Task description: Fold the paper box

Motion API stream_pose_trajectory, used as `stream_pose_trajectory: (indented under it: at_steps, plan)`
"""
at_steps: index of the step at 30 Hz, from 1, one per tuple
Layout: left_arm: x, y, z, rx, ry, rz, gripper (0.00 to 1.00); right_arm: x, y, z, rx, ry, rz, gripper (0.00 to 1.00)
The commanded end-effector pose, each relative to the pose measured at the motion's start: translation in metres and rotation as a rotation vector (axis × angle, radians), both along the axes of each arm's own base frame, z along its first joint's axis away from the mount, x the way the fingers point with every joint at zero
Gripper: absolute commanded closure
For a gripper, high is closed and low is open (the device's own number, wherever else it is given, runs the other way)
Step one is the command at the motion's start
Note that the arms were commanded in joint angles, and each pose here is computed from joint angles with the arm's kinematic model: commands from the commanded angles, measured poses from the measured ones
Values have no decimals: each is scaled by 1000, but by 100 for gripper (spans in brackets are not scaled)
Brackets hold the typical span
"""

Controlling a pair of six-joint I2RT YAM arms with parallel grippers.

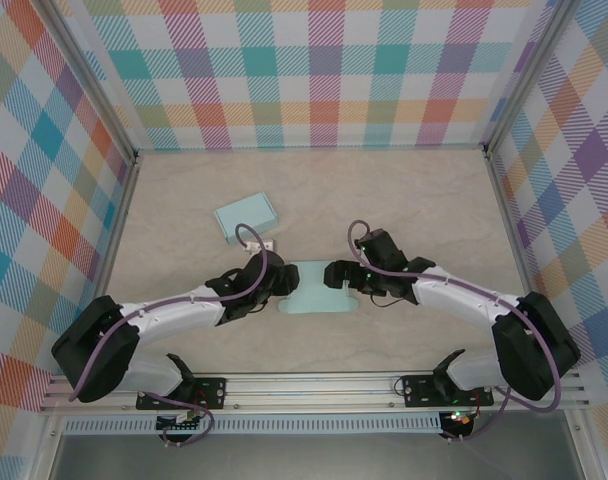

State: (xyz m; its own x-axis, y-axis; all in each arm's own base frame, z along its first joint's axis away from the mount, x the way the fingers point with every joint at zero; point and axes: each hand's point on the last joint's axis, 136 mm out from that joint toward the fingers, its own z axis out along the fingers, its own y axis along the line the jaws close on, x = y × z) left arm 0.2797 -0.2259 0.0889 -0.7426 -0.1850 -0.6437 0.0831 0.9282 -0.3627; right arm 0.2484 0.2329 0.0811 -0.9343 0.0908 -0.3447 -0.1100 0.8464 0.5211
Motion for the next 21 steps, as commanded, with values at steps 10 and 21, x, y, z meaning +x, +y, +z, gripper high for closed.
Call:
stream_pose_trajectory:
  at_steps: [10, 21]
  plan:
    - [-5, -1, -44, -15, 125, -38, 52, -4, 12, -28, 156, 125, -20, 0]
    - [-10, 18, -64, -83, 185, 35, 80, 0, 23, -25, 305, 76, -14, 1]
